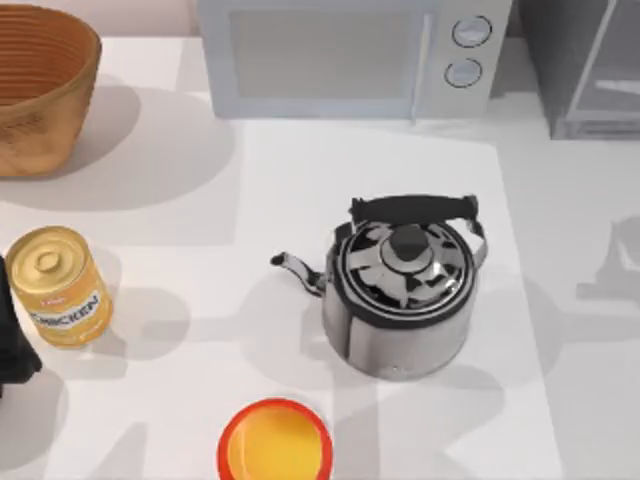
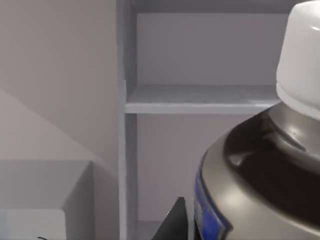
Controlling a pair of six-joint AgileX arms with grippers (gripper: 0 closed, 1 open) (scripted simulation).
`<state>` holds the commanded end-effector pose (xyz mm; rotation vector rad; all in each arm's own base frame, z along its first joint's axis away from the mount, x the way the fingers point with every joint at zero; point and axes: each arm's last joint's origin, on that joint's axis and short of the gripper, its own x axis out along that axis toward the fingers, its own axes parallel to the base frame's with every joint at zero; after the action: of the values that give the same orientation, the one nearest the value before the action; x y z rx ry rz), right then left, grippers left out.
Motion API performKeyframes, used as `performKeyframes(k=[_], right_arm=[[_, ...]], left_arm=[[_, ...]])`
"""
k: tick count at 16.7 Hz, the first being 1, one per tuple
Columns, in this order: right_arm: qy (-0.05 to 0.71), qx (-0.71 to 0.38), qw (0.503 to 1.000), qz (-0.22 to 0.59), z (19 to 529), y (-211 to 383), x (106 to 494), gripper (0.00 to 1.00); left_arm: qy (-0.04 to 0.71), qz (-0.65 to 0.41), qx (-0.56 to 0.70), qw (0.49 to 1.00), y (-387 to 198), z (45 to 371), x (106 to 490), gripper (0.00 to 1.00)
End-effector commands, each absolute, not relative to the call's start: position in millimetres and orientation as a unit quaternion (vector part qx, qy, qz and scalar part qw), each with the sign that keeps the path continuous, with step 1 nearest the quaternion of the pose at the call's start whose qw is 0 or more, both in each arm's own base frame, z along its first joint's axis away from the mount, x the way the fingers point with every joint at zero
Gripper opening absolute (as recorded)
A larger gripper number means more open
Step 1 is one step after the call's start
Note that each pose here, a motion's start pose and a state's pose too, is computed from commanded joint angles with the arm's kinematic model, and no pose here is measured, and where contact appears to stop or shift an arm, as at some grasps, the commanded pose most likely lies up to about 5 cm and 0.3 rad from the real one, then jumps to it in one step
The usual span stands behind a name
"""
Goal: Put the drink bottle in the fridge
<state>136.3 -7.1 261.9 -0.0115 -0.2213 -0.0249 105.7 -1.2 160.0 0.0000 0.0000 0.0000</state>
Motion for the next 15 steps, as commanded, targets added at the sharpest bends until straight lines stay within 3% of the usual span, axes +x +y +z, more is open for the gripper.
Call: performKeyframes(k=[4,7,11,15], right_arm=[[-0.145,-0.009,0.989,-0.017,305,-18,196,0.01],[-0.142,-0.010,0.990,-0.022,306,-35,261,0.01],[-0.105,-0.009,0.994,-0.029,256,-69,342,0.01],[-0.044,-0.004,0.999,-0.022,182,-96,388,0.01]], left_arm=[[0.000,0.000,0.000,1.000,-1,160,106,1.00],[0.000,0.000,0.000,1.000,-1,160,106,1.00],[0.000,0.000,0.000,1.000,-1,160,106,1.00],[0.000,0.000,0.000,1.000,-1,160,106,1.00]])
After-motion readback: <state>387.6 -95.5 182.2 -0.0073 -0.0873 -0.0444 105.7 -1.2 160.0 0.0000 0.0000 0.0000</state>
